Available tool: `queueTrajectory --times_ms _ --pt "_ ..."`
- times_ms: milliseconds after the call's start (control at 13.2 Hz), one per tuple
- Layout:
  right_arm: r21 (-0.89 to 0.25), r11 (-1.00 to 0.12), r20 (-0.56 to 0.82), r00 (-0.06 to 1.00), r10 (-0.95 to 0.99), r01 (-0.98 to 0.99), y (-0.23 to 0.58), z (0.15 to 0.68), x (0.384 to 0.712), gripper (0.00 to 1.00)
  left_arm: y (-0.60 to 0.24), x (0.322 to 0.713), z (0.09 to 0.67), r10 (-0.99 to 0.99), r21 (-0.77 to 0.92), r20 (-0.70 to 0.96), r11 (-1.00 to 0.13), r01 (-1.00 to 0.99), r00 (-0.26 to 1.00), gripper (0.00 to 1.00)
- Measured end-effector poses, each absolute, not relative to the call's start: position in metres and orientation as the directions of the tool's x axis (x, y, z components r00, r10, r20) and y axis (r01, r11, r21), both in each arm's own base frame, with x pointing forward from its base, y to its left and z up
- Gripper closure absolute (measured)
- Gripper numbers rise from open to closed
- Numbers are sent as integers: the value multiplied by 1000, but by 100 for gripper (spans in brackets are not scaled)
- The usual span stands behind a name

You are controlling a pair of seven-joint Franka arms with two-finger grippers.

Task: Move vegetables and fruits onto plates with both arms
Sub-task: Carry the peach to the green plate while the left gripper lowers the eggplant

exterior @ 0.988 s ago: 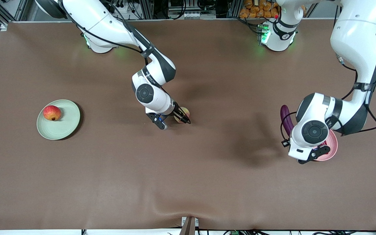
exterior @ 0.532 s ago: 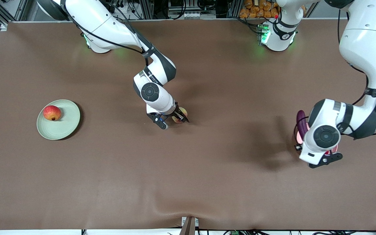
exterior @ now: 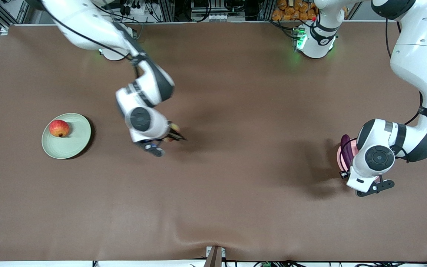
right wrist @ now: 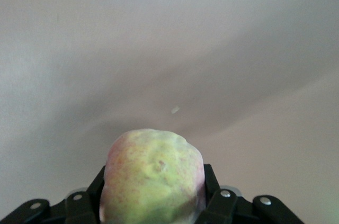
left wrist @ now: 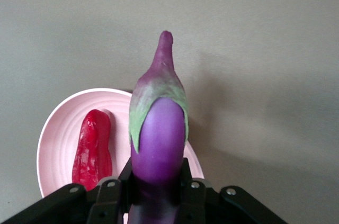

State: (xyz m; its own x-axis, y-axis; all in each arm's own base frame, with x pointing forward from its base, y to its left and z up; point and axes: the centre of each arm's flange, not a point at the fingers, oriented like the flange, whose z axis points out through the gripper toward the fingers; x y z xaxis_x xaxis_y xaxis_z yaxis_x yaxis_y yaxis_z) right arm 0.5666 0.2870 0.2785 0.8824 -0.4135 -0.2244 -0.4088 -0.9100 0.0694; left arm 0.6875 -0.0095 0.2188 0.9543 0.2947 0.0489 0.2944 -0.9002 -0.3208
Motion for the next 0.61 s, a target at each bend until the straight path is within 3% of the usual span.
queueTrajectory --times_ms 304,608 --pt "79 -959 -260 923 -282 -271 171 304 578 29 6 687 208 278 -354 46 -894 276 959 65" --pt "41 -996 -271 959 -84 -76 -11 283 581 29 6 688 205 276 -348 49 -896 276 960 65"
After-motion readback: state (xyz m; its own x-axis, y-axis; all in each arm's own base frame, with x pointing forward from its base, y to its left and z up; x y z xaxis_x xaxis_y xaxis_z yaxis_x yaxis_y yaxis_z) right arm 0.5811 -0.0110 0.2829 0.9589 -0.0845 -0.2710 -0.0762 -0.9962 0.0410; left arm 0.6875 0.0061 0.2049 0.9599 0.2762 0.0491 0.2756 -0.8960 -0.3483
